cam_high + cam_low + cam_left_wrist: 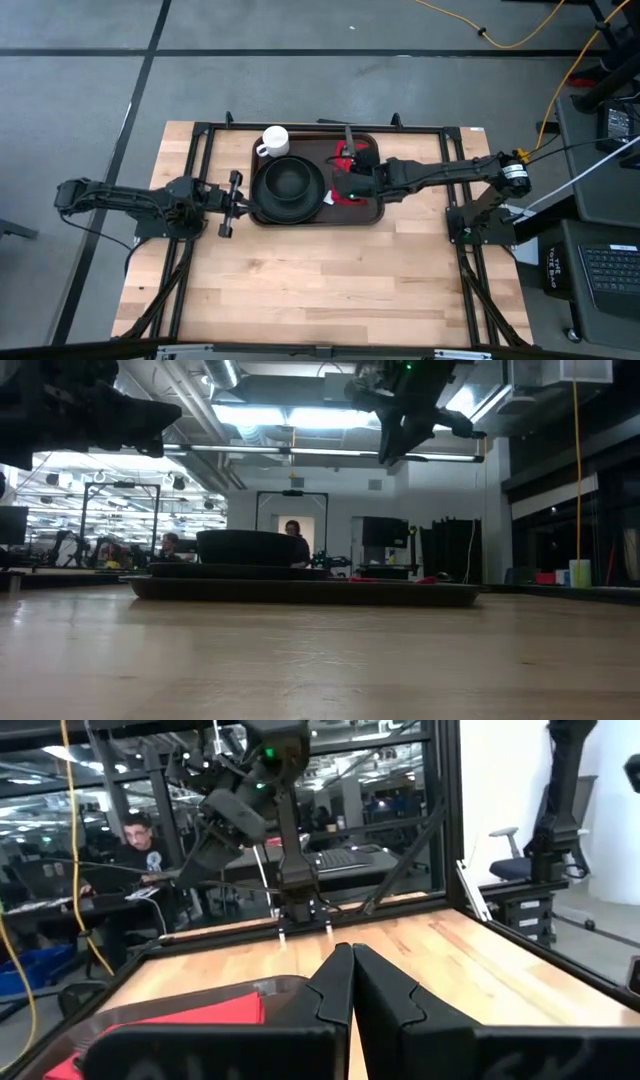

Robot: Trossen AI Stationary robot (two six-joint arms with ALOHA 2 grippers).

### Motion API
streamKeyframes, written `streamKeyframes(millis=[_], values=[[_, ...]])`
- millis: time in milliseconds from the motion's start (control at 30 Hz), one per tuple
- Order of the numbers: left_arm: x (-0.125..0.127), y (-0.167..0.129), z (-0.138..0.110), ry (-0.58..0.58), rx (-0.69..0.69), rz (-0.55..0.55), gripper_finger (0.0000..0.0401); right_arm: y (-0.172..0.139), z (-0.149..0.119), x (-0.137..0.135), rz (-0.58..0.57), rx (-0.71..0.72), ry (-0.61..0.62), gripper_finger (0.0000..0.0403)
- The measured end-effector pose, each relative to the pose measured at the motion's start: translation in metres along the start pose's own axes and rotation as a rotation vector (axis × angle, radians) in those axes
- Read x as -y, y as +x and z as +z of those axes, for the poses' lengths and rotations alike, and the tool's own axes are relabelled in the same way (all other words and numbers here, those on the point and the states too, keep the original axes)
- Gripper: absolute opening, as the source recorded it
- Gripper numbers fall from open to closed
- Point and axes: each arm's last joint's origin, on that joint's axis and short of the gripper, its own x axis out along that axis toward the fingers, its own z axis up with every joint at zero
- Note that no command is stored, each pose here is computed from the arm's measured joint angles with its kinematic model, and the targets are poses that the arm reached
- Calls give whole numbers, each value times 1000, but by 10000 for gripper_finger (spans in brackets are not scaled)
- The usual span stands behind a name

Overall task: Set up tray
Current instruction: Put the black table knife to the right of the black fork on top of the table napkin on the brown serving tray

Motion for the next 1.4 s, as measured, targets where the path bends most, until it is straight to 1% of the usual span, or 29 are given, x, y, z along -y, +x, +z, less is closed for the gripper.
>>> streamKeyframes(millis=[67,167,333,433,533,700,800,933,1067,1200,1300,1400], values=[[-3,-1,-2,-1,-13,-11,2,1,1,0,-3,0,2,51],[-9,-4,-3,-40,-30,-12,3,1,1,1,-4,0,0,51],[-21,-10,-2,-66,-19,33,1,2,1,2,-15,-4,16,51],[-25,-13,-4,-73,-34,27,2,3,2,4,-25,-11,23,51],[-29,-17,-2,-85,-15,37,3,4,1,5,-36,-23,33,51],[-34,-24,4,-114,29,94,2,4,1,5,-37,-25,32,51],[-34,-28,3,-112,23,76,2,4,1,5,-36,-26,37,51],[-34,-33,8,-81,59,53,3,6,0,6,-36,-46,65,51],[-34,-35,8,-86,55,61,1,20,-11,15,-74,-132,96,51],[-34,-36,8,-83,57,69,3,41,-23,29,-135,-216,179,51],[-34,-36,8,-82,57,70,5,57,-30,34,-113,-264,230,51],[-35,-36,8,-83,58,73,4,71,-34,36,-74,-276,288,51]])
